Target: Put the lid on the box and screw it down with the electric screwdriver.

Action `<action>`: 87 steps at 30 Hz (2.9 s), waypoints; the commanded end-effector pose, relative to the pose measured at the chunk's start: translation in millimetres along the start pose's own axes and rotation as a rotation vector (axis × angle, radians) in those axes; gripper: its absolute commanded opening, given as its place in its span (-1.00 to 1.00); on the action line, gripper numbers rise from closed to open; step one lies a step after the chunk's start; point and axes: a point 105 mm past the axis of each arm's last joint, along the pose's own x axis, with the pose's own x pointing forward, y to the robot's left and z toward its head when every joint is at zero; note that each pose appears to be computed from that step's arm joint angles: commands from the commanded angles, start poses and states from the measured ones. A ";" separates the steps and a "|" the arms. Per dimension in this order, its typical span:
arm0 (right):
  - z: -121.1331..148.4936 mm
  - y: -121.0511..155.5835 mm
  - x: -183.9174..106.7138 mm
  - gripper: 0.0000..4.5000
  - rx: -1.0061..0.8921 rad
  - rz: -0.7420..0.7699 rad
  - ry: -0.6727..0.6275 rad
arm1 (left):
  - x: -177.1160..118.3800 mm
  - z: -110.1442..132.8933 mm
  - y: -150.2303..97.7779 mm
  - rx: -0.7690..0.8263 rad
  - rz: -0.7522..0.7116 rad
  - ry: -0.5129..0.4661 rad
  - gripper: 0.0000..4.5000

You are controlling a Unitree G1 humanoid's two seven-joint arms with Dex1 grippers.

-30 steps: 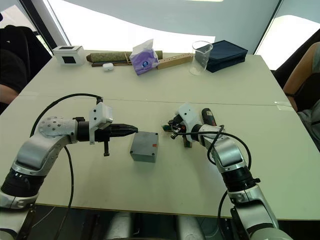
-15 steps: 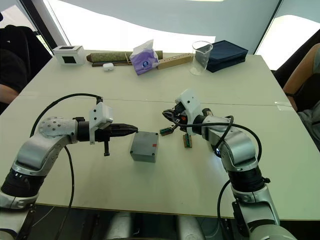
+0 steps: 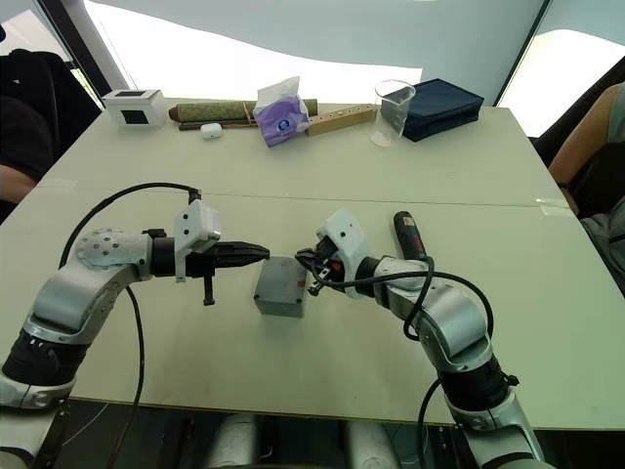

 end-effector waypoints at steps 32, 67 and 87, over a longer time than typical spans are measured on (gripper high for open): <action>9.5 -14.7 -23.5 0.77 -0.035 -0.002 0.004 | 0.5 14.3 -6.8 0.059 -0.023 -0.028 -1.00; -47.3 -108.6 -100.9 0.99 0.346 -0.329 0.938 | 30.7 42.3 -35.0 0.112 -0.131 -0.201 -1.00; 9.1 -110.3 -80.1 -0.20 0.203 -0.361 0.703 | 17.5 27.5 -22.7 0.112 -0.097 -0.122 -1.00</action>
